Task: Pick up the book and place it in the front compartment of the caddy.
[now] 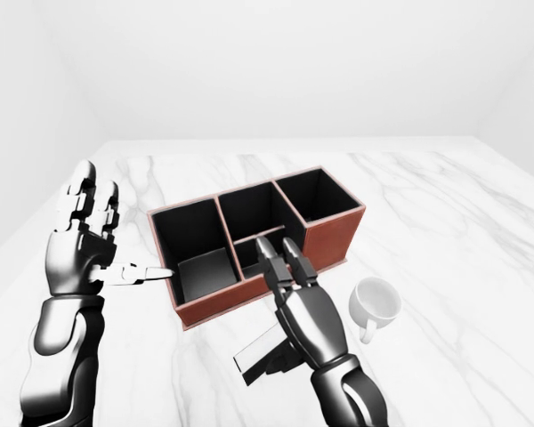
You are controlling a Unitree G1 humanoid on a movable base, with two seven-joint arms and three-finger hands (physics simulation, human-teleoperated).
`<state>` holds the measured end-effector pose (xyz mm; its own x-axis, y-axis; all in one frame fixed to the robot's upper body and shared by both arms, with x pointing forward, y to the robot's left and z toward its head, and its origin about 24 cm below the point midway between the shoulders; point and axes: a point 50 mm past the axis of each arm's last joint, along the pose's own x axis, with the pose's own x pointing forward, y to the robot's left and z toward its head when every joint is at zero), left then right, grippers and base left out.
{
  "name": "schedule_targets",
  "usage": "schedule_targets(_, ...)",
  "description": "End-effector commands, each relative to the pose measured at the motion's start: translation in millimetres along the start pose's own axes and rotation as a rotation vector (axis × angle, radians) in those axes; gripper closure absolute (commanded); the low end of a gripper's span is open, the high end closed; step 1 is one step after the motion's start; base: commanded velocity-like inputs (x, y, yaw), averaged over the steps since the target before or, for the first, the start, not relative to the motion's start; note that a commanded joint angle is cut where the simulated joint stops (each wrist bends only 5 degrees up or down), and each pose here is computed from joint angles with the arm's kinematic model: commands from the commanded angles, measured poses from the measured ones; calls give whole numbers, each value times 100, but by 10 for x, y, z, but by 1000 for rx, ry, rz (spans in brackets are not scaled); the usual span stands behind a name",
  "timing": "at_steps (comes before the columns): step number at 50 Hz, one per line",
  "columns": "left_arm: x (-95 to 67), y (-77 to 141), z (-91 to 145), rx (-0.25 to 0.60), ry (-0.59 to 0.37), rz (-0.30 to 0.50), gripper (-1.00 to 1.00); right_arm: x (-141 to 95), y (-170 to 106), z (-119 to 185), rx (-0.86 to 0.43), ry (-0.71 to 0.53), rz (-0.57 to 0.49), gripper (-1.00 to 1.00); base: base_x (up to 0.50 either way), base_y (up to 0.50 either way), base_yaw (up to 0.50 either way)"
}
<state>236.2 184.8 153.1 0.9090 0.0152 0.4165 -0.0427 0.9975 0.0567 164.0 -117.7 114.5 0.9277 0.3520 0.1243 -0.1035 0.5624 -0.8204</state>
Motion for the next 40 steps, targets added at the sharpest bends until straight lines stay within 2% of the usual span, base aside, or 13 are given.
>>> schedule_targets(1,4,17,9,1,-4,3,-100,2,74,-9,-14,4,13,-100,0,0,0)
schedule_targets(40,70,159,68,24,-35,27,-100,-27,251,17,-46,-10,54,-100,0,0,0)
